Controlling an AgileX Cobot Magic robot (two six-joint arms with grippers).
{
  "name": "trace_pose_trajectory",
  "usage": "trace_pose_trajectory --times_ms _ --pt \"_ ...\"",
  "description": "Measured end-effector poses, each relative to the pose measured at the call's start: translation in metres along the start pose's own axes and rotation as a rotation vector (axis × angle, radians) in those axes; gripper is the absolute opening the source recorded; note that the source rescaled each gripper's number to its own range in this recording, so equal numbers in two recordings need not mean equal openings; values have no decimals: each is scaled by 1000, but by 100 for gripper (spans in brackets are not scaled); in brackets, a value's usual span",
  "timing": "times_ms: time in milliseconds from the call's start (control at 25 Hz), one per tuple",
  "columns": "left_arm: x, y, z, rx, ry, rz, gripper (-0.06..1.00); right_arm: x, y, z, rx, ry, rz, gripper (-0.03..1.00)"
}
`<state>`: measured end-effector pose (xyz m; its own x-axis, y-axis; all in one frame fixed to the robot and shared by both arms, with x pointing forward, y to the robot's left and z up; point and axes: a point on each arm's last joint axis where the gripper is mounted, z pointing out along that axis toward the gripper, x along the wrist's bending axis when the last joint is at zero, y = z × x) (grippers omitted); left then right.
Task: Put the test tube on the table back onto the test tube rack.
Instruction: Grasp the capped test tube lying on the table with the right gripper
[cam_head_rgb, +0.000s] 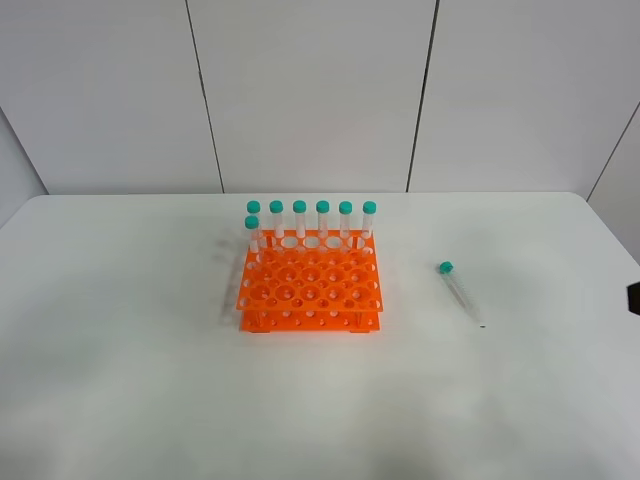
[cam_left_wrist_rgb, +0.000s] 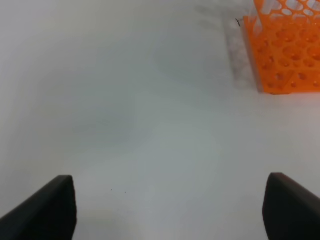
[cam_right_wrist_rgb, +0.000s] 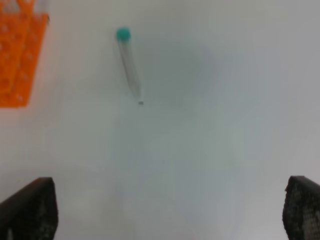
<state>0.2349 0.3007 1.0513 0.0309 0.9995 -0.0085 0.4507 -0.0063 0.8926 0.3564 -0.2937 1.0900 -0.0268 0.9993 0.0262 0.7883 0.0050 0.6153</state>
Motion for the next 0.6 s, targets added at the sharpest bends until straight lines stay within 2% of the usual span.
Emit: trace_pose_trajectory --times_ms 240,320,440,600 --pt "0 0 0 0 0 0 91 -1 65 92 325 -3 -1 100" --pt "0 0 0 0 0 0 91 -2 82 123 393 0 -18 100" --pt "0 0 0 0 0 0 91 -2 105 168 461 6 -45 100" --pt "0 0 0 0 0 0 91 5 126 215 497 24 -95 100"
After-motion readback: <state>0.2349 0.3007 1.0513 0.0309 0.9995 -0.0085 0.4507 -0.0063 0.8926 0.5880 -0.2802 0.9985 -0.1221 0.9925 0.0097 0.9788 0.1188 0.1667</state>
